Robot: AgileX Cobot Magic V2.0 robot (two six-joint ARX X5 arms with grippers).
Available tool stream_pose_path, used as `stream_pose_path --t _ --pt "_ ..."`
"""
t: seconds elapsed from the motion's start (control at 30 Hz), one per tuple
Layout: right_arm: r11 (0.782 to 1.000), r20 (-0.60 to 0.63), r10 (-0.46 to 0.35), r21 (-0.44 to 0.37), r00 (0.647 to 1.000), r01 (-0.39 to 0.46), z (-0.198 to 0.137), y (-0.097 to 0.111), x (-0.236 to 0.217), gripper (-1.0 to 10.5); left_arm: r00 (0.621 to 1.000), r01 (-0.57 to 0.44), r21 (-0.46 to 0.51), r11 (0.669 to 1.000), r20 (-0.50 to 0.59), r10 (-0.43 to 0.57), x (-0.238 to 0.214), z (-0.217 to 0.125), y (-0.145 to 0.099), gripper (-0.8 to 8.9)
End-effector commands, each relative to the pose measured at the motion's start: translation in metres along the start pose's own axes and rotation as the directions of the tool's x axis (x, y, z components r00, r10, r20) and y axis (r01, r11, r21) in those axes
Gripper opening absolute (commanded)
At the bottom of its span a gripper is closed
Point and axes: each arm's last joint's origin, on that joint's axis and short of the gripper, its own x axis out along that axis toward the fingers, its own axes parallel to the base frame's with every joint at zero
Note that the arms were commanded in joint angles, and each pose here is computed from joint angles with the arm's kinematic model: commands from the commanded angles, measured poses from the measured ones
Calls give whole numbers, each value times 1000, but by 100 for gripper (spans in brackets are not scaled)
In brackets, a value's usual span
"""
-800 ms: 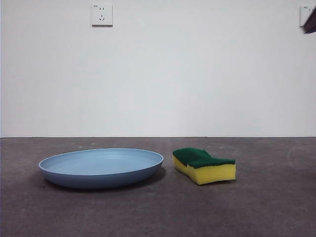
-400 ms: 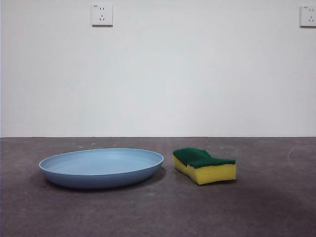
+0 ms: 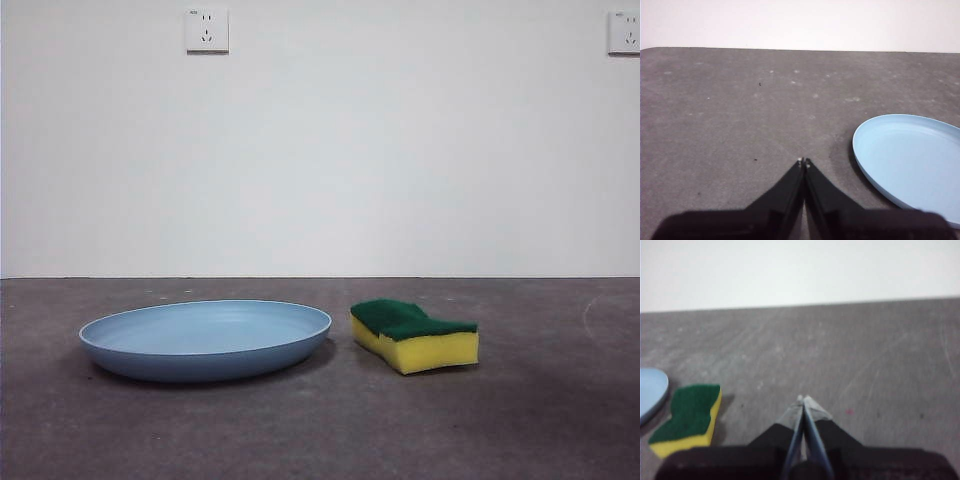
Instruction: Pick up the plate,pick up the cloth,clean the plate with the cloth
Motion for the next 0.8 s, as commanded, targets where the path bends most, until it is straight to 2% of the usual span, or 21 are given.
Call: stream_pose_path --t 0.03,0.13,0.27,0.43,0.8 --pt "999 -46 -5 49 999 8 -7 -1 1 2 1000 1 10 1000 -8 -1 1 -4 1 -1" --pt "998 -57 -4 68 998 7 -8 0 1 2 1000 1 10 1000 -8 -1 1 -4 1 -1" --pt "990 -56 1 138 998 6 -8 0 1 2 1000 1 10 1000 -8 -1 1 -4 1 -1" --pt "990 -55 -25 136 998 33 -8 -1 1 2 1000 1 10 1000 -8 -1 1 -4 1 -1" --pt "990 -55 -27 136 998 35 -8 -1 1 2 1000 1 10 1000 -8 -1 1 -4 1 -1"
